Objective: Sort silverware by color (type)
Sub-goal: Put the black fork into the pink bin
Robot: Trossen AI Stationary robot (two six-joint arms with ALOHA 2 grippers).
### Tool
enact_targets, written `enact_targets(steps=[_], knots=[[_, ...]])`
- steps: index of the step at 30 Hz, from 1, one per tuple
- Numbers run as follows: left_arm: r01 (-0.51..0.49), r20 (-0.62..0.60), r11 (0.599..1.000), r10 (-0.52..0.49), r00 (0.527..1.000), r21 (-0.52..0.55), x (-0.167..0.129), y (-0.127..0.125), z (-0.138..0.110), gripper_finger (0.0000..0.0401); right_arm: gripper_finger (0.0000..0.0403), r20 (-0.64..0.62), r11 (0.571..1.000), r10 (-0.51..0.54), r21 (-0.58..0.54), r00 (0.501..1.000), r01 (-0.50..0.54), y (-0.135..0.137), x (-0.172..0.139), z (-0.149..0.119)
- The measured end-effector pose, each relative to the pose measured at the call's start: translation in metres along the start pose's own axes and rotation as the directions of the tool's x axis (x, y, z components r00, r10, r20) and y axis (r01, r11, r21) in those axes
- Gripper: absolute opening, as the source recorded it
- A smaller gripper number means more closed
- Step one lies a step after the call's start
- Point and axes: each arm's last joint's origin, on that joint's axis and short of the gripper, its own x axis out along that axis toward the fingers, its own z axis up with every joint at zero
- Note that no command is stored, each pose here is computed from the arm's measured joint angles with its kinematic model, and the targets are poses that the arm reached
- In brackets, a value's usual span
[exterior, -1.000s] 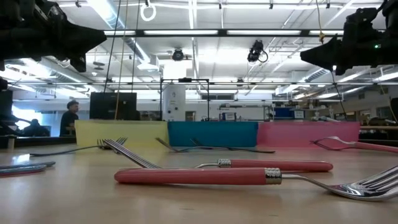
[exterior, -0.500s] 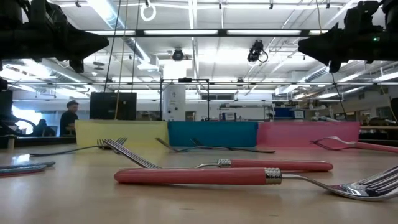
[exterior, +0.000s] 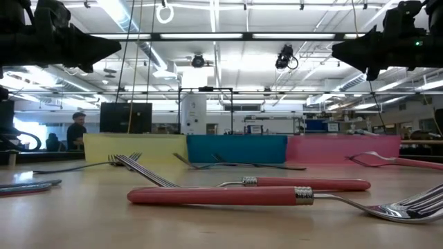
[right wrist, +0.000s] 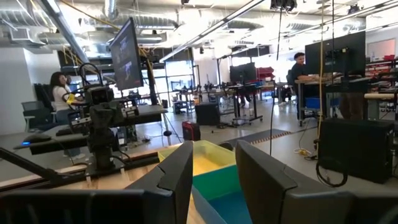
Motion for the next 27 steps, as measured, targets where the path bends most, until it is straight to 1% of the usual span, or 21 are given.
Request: enact_targets(steps=[24, 27], knots=[[-0.001, 0.006, 1.0, 0.001, 1.0, -0.003, 0.0, 0.0001, 0.0005, 0.0043, 0.013, 0.001, 1.0, -0.006, 0.002, 1.0, 0.006, -0.0002, 0.0, 0.0], [-0.001, 0.016, 0.999, 0.002, 1.0, -0.046, 0.0, 0.0002, 0.0013, 0.0043, 0.013, 0.006, 0.999, 0.0, 0.051, 1.0, 0.0, 0.0, 0.0, 0.0006]])
